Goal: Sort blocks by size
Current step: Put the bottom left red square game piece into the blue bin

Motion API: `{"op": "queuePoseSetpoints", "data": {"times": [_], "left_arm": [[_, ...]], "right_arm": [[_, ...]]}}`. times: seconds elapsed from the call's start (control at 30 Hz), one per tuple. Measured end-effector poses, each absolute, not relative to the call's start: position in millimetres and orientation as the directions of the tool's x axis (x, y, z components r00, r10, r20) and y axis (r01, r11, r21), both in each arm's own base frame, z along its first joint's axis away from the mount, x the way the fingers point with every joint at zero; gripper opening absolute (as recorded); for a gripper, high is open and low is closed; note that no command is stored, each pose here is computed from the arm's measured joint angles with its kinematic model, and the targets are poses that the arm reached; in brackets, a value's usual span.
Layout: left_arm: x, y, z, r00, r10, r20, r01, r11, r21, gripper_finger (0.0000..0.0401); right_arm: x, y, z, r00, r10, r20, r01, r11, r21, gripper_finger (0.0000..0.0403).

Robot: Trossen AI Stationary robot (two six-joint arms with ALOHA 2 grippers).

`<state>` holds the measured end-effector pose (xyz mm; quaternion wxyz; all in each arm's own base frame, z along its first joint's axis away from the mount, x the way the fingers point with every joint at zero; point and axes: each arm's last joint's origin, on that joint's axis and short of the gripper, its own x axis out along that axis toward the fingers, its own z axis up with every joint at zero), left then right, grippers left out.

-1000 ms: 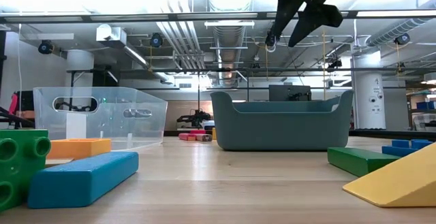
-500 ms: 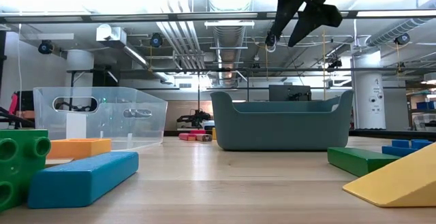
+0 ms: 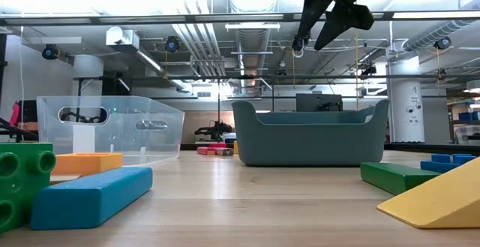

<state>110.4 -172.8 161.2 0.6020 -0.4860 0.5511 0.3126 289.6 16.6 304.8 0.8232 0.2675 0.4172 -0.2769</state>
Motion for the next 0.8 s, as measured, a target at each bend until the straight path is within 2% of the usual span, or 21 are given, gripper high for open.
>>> {"op": "queuePoseSetpoints", "data": {"times": [0.2, 0.57, 0.8], "left_arm": [[106, -167, 153, 0.166, -0.135, -0.977, -0.915, 0.347, -0.204, 0.0215], [110, -174, 159, 0.199, -0.189, -0.962, -0.904, 0.343, -0.254, 0.0215], [114, -180, 172, 0.204, -0.200, -0.958, -0.932, 0.261, -0.252, 0.0215]], "right_arm": [[290, 17, 305, 0.499, -0.217, -0.839, 0.674, 0.706, 0.218, 0.0223], [290, 17, 305, 0.499, -0.217, -0.839, 0.678, 0.701, 0.222, 0.0228], [290, 17, 304, 0.498, -0.218, -0.839, 0.676, 0.704, 0.218, 0.0224]]}}
